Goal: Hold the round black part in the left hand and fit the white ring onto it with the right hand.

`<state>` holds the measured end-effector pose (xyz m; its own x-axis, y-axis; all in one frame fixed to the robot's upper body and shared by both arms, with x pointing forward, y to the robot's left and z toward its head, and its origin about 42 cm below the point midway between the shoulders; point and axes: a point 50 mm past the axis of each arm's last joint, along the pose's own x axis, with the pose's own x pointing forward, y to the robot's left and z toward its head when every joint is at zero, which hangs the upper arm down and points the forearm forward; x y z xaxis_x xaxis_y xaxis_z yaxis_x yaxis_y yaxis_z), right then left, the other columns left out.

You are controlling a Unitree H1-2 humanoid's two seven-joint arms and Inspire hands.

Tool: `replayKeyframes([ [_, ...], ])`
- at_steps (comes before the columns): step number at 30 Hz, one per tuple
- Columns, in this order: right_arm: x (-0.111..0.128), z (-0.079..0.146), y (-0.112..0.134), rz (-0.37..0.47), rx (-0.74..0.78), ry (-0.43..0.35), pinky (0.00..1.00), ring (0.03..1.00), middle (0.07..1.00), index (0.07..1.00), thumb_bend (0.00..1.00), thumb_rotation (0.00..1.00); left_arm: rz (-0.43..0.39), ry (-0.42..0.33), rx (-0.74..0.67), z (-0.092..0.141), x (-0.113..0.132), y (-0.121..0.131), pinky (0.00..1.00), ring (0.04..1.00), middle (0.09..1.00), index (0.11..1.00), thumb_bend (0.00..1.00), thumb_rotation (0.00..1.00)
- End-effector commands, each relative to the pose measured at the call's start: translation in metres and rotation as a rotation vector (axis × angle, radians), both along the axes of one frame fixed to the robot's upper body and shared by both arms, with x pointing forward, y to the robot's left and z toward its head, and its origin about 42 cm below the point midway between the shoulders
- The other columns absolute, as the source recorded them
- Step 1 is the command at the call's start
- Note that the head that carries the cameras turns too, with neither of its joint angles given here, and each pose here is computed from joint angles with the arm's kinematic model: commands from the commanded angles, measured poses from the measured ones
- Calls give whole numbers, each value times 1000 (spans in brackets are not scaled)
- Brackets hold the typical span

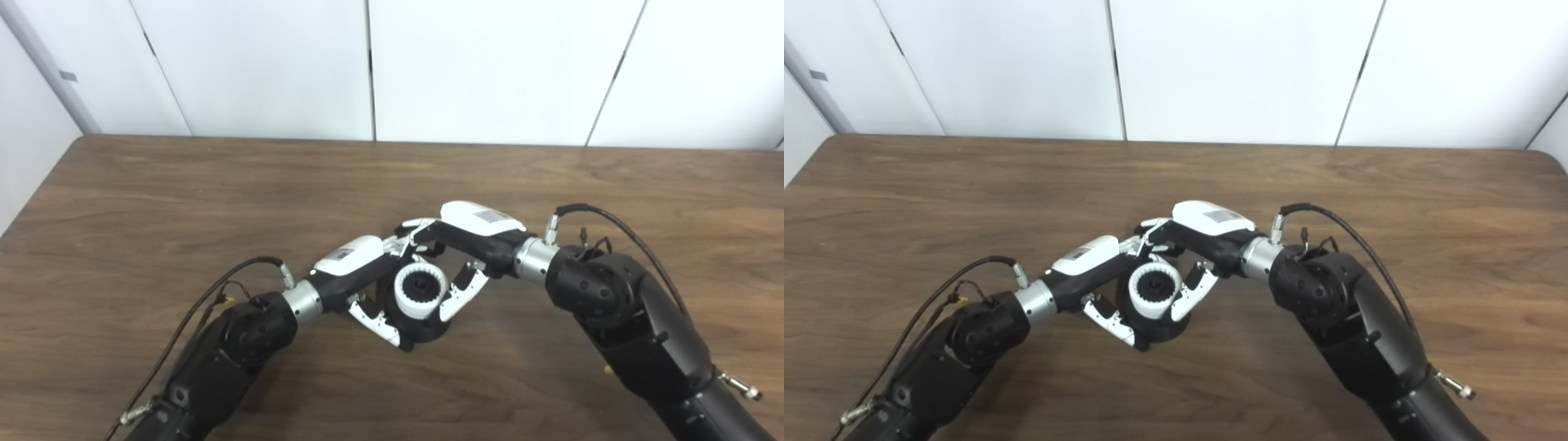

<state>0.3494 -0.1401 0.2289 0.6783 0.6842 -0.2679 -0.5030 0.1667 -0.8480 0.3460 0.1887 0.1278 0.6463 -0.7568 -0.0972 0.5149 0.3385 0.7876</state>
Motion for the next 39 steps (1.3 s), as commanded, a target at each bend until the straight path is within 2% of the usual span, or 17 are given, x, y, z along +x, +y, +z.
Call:
replayKeyframes([
  [1, 5, 14, -4, -10, -19, -30, 687, 830, 933, 997, 986, 261, -19, -9, 37, 5, 2, 2, 1000, 1000, 1000, 485, 521, 76],
  [9, 6, 17, -8, -10, -10, -29, 691, 831, 923, 999, 1000, 256, -18, -9, 43, 5, 1, 3, 1000, 1000, 1000, 485, 521, 77],
  [15, 7, 29, -15, -30, 13, -25, 714, 857, 937, 1000, 992, 265, -20, -9, 32, 4, 1, 2, 1000, 1000, 1000, 484, 521, 76],
  [23, 20, 54, -39, -115, 27, -56, 690, 861, 945, 1000, 954, 265, -16, -3, 32, 4, 0, 3, 1000, 1000, 1000, 484, 521, 76],
  [31, 24, 60, -62, -161, -15, -81, 674, 853, 937, 998, 925, 218, -19, -8, 29, 4, 1, 5, 1000, 1000, 998, 484, 521, 77],
  [35, 25, 62, -75, -176, -23, -77, 708, 866, 941, 991, 924, 180, -16, -8, 30, 5, 2, 7, 1000, 1000, 1000, 484, 521, 77],
  [39, 23, 68, -90, -203, -27, -89, 666, 863, 945, 986, 919, 182, -12, -7, 30, 5, 3, 8, 1000, 1000, 1000, 484, 521, 76],
])
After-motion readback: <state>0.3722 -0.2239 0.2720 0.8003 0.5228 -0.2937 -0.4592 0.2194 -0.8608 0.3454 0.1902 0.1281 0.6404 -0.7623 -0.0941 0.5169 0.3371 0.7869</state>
